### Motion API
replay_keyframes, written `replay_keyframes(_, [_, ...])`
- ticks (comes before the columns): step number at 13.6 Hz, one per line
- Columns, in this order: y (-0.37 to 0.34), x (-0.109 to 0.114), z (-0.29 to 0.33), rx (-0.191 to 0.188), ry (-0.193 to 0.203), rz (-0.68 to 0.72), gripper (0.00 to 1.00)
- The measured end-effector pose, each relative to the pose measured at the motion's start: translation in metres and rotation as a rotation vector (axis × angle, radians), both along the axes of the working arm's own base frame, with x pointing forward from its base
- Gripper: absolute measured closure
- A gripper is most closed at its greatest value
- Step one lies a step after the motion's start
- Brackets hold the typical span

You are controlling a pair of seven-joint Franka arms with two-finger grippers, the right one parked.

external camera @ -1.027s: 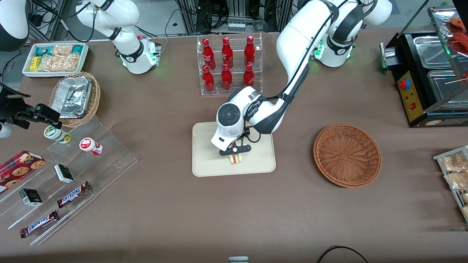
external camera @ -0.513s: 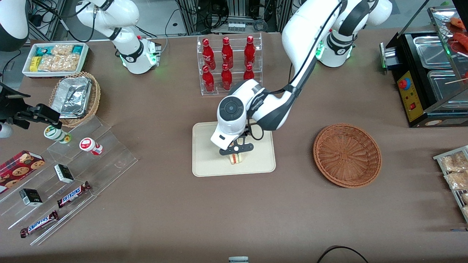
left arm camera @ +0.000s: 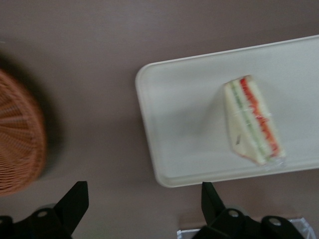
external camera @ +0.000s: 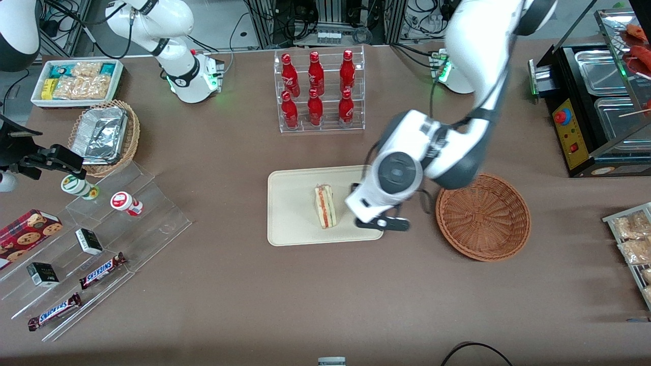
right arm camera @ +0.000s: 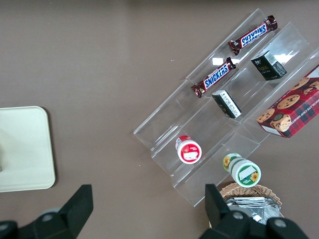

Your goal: Place sandwich from basket to tray

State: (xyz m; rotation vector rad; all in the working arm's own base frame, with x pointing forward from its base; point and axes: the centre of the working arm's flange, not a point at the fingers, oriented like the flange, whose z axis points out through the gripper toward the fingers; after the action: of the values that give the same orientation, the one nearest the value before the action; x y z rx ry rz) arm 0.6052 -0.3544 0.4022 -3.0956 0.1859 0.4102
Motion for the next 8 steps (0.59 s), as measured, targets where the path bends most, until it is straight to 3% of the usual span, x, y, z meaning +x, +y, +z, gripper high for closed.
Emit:
replay_keyframes(2, [0.059,0.014,0.027,0.005,0.035,0.016,0.00])
replay_keyframes(4, [0.121,0.021,0.051,-0.012,0.042,0.002,0.00])
replay_keyframes(8, [0.204,0.014,0.066,0.030,0.047,0.019,0.00])
